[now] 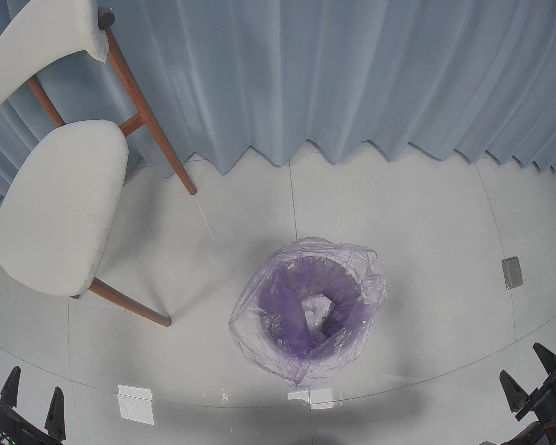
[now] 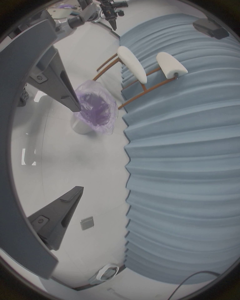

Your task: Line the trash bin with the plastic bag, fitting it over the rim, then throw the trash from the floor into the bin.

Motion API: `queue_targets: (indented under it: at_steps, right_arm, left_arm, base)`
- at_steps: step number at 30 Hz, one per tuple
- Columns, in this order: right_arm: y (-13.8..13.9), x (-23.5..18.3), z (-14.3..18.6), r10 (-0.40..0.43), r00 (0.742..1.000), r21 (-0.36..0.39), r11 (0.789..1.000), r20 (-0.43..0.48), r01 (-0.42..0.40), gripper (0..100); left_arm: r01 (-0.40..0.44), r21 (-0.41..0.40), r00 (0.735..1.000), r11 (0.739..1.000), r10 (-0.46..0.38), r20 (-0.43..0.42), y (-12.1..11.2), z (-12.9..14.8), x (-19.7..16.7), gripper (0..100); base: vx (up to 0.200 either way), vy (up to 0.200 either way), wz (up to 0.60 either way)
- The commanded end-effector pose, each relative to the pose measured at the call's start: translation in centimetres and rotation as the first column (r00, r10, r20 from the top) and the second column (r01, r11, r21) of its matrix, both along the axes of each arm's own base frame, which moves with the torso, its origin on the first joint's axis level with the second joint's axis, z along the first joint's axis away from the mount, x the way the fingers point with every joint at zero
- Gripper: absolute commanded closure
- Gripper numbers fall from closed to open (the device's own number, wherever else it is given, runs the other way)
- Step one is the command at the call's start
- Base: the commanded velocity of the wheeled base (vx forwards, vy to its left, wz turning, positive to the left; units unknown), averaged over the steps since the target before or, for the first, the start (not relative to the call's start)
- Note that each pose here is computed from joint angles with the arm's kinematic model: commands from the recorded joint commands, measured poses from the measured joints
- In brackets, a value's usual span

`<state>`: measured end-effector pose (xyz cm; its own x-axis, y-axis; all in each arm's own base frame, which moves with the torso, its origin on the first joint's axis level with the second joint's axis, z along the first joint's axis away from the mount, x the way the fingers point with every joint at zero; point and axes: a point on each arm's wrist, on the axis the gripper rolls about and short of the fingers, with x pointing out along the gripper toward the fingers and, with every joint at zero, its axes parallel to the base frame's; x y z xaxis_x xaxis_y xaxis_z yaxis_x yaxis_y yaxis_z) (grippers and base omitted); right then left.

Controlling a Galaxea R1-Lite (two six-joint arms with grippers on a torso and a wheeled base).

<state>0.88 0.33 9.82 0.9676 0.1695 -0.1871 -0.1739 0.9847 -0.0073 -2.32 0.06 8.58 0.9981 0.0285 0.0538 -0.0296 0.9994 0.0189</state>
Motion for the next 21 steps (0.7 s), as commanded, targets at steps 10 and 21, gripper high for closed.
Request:
queue_targets:
  at_steps: [10, 21]
  right_arm:
    - [-0.3, -3.17, -2.23, -0.167, 0.968, 0.032, 0.986, 0.186, 0.163, 0]
    - [-0.29, -3.16, -2.25, -0.165, 0.969, 0.03, 0.986, 0.183, 0.162, 0]
  left_arm:
    - [-0.002, -0.001, 1.0, 1.0, 0.002, -0.002, 0.0, -0.5, 0.03, 0]
    - [-0.001, 0.003, 1.0, 1.0, 0.001, -0.002, 0.0, -0.5, 0.03, 0]
  base:
    - [0.0, 0.0, 0.0]
    - [0.0, 0.0, 0.0]
